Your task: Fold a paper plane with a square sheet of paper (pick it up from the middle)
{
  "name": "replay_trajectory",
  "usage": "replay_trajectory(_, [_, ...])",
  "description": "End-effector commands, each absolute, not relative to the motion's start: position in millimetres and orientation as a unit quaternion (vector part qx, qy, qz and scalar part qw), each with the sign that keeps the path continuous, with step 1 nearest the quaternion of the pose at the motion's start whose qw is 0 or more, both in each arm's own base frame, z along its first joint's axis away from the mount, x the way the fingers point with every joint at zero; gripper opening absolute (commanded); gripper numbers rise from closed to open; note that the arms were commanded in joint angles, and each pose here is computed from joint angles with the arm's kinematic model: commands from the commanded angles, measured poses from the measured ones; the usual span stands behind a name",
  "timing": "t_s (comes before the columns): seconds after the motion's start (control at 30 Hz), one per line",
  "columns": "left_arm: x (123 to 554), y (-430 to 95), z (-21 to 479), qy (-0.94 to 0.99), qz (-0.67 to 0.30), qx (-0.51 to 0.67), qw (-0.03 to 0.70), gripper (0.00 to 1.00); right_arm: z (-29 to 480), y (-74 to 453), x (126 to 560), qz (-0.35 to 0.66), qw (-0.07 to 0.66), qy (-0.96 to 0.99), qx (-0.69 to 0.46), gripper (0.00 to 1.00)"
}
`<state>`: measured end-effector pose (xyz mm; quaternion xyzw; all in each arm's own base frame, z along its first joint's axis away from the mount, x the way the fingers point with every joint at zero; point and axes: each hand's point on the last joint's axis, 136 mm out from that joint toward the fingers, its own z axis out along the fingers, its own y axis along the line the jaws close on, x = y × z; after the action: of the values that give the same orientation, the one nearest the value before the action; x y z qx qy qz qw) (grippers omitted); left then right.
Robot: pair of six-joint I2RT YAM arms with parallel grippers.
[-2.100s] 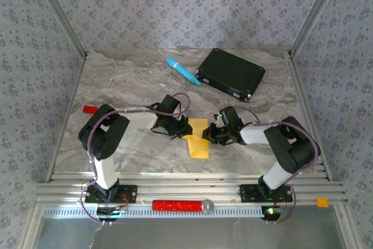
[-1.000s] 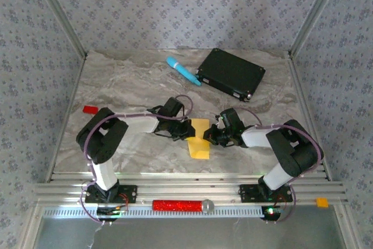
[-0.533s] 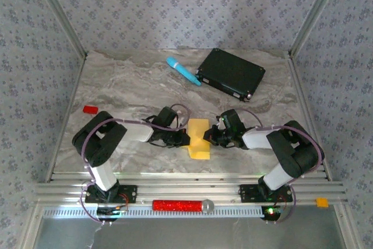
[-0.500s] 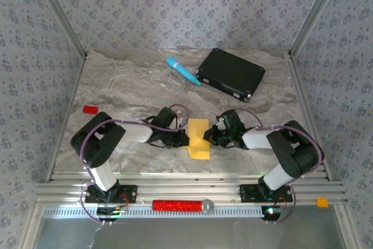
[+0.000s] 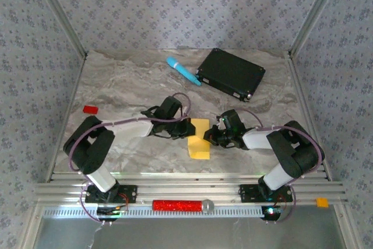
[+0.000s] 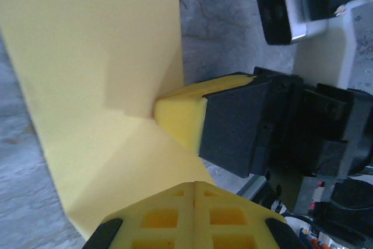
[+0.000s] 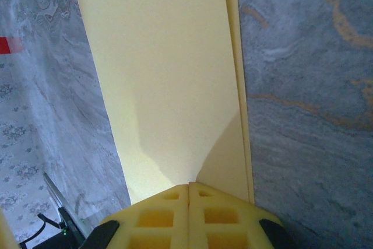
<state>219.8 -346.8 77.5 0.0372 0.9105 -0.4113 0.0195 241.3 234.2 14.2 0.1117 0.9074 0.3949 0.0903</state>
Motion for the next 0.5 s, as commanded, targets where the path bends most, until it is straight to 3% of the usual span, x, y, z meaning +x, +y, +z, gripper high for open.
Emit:
replay_trajectory(0.0, [203,-351,52,0.914,-0.403,0.032,-0.029,0.0,-48,182,192,0.256,0.012,0.951,0.173,0.0])
replay_trajectory(0.47, [147,-279,-23,0.95,-0.301,0.042,-0.065,0.0,-51,179,187,0.251,0.012,0.952,0.176,0.0])
